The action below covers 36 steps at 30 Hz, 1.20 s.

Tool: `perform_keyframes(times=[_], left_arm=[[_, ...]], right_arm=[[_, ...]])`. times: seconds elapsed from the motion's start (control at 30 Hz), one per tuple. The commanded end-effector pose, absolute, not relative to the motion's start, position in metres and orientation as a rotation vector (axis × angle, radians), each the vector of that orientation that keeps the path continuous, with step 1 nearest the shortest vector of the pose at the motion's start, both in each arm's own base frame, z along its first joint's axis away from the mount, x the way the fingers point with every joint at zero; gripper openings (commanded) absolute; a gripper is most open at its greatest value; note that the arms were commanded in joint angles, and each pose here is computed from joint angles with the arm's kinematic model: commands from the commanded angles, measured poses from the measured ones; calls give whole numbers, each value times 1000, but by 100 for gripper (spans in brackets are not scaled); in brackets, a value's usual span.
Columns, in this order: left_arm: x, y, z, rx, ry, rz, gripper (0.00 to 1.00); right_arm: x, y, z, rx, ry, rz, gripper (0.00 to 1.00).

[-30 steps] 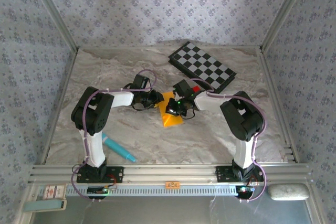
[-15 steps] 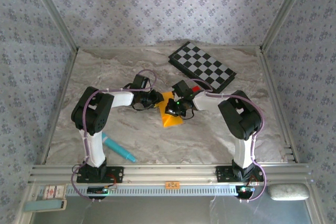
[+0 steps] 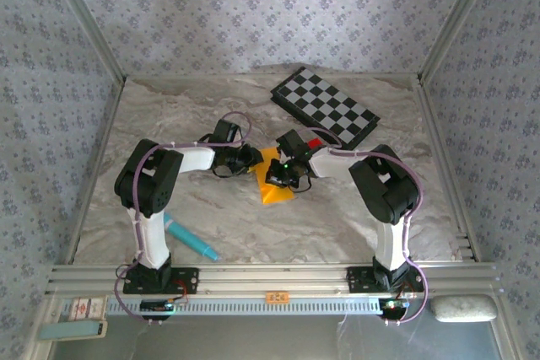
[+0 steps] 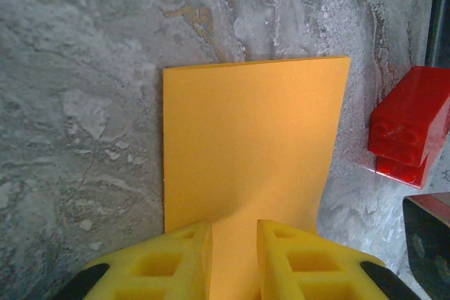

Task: Fold a paper plane with a square sheet of paper (pick it up from the middle)
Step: Fold the triangle a second time at the center of the table.

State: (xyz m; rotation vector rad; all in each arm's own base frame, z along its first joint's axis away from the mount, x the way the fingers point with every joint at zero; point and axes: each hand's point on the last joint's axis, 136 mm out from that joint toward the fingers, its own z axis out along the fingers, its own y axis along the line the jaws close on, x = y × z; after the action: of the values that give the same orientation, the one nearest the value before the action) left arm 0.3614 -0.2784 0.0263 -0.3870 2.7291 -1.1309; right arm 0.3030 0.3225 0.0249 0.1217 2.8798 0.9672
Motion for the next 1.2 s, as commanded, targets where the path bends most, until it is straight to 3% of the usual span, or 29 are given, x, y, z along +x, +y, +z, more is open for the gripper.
perform_keyframes(times=[0.0, 1.17], left_arm=[[333, -267, -17, -457, 2887, -1021, 24], [333, -267, -14, -453, 2884, -1022, 24]], right_arm=[[309, 329, 28, 125, 2857, 977, 1], [302, 319, 9, 143, 2935, 893, 6]])
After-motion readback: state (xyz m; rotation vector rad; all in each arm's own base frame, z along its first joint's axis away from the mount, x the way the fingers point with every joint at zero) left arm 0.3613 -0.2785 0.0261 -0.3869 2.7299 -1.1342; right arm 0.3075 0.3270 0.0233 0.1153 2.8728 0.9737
